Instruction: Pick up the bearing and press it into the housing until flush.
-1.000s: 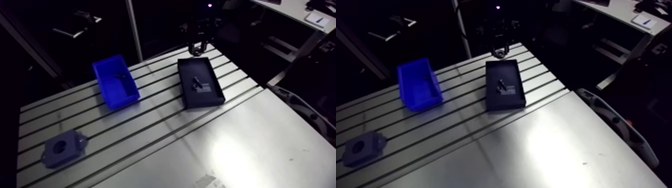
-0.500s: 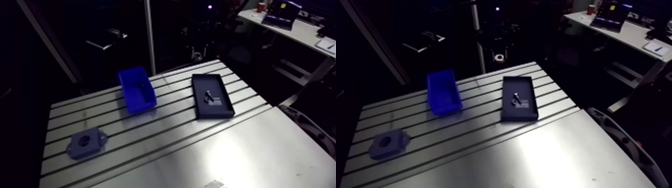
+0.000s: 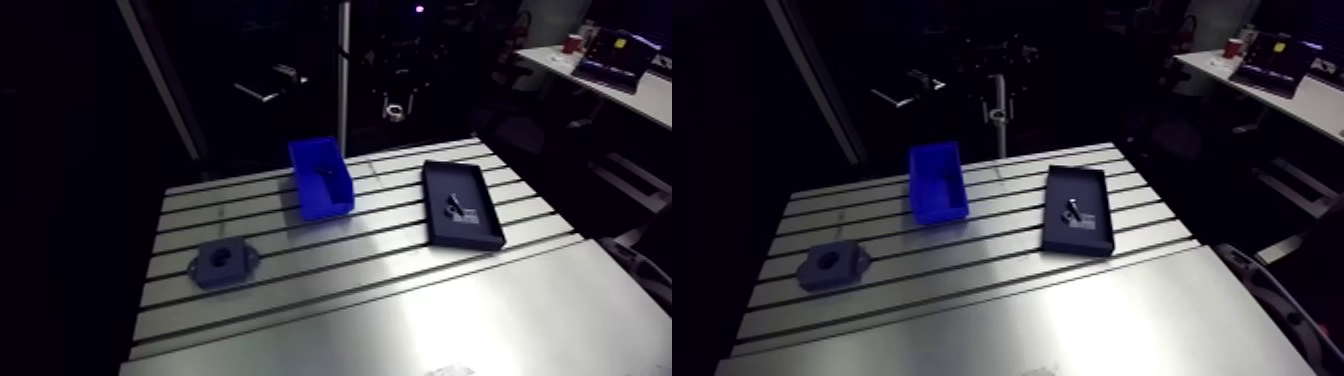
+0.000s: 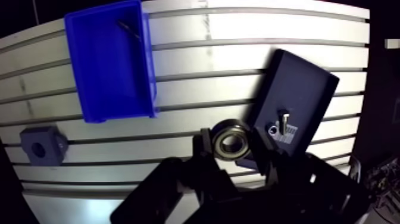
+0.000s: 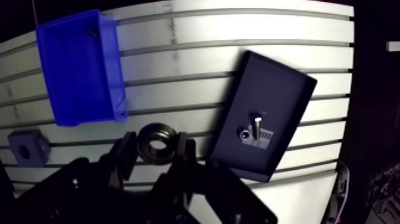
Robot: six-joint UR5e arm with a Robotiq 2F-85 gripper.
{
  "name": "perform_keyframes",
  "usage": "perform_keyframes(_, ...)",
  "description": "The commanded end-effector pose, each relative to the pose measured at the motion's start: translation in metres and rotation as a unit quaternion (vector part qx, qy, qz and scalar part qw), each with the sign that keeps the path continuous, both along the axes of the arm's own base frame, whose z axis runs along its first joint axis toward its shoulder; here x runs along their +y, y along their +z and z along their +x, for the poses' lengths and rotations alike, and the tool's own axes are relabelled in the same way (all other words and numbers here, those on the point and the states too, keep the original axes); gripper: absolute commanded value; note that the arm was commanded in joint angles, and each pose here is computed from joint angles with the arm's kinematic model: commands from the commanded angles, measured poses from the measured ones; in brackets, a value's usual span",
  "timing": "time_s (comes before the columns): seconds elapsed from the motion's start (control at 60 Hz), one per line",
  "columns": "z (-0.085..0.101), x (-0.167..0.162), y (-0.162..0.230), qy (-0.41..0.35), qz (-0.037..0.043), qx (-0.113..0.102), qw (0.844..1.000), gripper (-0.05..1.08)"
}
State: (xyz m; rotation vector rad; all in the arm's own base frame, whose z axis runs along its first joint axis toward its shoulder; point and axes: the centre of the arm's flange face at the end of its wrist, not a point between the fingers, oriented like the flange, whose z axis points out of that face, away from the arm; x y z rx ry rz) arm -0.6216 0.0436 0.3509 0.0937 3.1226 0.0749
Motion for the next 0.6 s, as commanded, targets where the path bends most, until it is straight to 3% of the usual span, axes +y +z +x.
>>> perform_keyframes(0.017, -0.008, -0.142, 0.024, 0.053, 0.0015, 0.006, 0.999, 0.80)
perform_keyframes(0.333, 0.008, -0.200, 0.014, 0.092, 0.0000, -0.016, 0.996, 0.81)
perform_keyframes(0.5, 0.020, -0.206, 0.000, 0.097, -0.0017, -0.027, 0.995, 0.80)
perform_keyframes(0.6, 0.031, -0.206, -0.004, 0.098, 0.0026, -0.034, 0.995, 0.80)
